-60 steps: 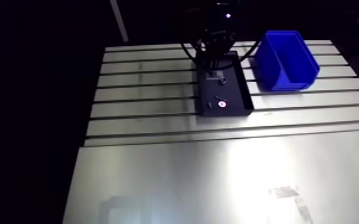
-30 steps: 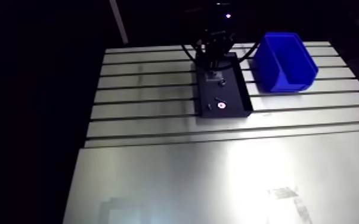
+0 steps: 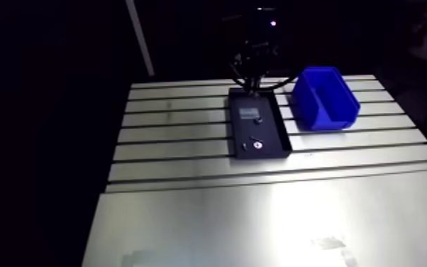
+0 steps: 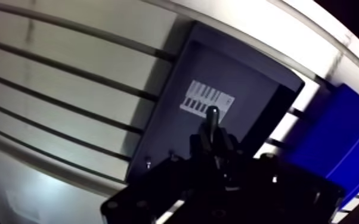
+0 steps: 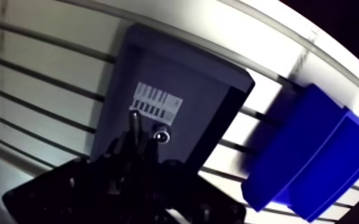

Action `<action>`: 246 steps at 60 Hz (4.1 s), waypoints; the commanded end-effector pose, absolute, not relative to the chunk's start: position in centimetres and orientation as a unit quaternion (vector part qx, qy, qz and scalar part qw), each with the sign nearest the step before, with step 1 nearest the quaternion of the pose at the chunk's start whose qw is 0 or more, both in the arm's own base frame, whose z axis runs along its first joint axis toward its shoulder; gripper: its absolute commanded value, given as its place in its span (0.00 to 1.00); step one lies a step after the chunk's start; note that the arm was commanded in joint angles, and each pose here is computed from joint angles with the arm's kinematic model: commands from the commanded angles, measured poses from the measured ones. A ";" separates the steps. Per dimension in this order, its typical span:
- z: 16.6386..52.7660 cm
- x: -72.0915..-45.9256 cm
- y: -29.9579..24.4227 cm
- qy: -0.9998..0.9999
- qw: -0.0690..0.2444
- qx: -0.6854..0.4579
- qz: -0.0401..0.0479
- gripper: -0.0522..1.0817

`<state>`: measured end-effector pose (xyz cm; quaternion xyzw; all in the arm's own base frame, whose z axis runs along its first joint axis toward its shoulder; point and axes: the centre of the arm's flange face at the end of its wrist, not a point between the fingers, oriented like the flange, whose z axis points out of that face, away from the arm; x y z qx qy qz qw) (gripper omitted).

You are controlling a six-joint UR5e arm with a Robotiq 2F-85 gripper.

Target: Pick up the M10 bolt from the tray and put it into the blue bin.

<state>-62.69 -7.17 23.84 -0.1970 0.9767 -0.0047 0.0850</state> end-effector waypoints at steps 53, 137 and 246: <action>37.9 -59.2 7.6 0.780 0.043 -0.624 0.014 0.98; 24.8 -63.0 11.8 0.759 0.069 -0.647 -0.034 0.96; 25.2 -63.8 12.3 0.779 0.080 -0.621 -0.015 0.05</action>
